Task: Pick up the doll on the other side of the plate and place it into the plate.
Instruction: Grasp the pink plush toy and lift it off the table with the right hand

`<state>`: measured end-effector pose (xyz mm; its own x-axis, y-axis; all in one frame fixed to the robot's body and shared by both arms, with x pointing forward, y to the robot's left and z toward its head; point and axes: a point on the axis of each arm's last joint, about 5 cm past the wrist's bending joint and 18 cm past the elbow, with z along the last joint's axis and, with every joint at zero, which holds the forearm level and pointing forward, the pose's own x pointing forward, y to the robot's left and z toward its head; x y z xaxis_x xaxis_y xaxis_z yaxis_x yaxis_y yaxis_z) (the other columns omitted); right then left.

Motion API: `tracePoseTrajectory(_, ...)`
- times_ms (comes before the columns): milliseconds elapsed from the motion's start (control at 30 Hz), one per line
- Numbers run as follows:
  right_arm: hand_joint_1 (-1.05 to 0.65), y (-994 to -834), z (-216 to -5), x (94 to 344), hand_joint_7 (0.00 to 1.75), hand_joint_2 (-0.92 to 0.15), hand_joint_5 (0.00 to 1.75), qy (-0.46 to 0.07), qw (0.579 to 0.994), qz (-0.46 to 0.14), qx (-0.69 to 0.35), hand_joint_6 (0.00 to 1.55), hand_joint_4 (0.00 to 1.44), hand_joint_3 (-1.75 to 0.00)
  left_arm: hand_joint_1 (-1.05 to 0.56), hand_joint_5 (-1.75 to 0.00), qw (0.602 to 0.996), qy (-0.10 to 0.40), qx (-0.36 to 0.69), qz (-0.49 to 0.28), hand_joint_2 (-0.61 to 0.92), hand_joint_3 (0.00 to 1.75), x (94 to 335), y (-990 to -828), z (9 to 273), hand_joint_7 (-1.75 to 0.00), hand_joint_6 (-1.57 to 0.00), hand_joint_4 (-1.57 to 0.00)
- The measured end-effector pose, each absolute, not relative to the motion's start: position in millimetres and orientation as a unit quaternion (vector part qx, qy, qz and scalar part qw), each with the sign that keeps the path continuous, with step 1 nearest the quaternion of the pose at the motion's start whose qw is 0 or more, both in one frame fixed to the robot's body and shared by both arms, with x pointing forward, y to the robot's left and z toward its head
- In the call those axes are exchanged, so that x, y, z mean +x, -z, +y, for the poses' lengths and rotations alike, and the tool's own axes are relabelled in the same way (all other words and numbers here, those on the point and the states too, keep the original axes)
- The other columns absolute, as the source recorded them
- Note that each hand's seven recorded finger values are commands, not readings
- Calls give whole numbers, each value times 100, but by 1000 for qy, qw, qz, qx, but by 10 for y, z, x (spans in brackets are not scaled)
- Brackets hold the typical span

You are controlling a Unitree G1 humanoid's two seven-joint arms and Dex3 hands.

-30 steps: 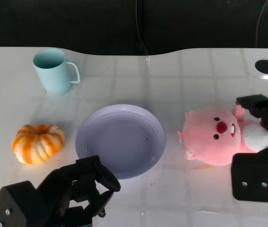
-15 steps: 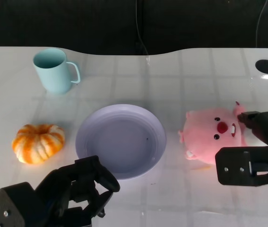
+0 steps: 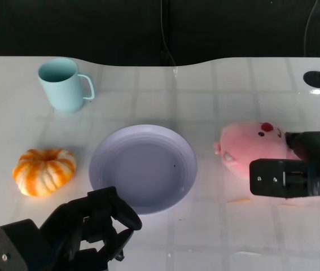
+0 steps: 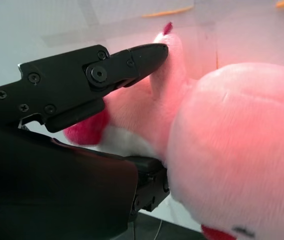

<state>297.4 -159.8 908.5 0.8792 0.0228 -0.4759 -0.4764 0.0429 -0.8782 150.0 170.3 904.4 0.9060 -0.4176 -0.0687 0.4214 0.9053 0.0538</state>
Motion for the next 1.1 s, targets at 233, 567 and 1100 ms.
tracePoseTrajectory(233,-53,-8952,-1542,3086,5,-92,10,-167,693,154,-684,62,54,-8,-30,-175,975,217,35,25,77,77,1498,-9056,1693,-139,-63,-62)
tracePoseTrajectory(567,-36,-8806,-1553,3070,5,-92,22,-124,699,85,-699,95,98,-39,-30,-175,975,218,35,25,75,79,1499,-9059,1687,-141,-62,-60)
tracePoseTrajectory(1100,-26,-8743,-1575,2988,138,-92,175,-9,778,5,-628,74,81,-18,-28,-175,974,220,41,24,73,83,1513,-9061,1680,-142,-62,-62)
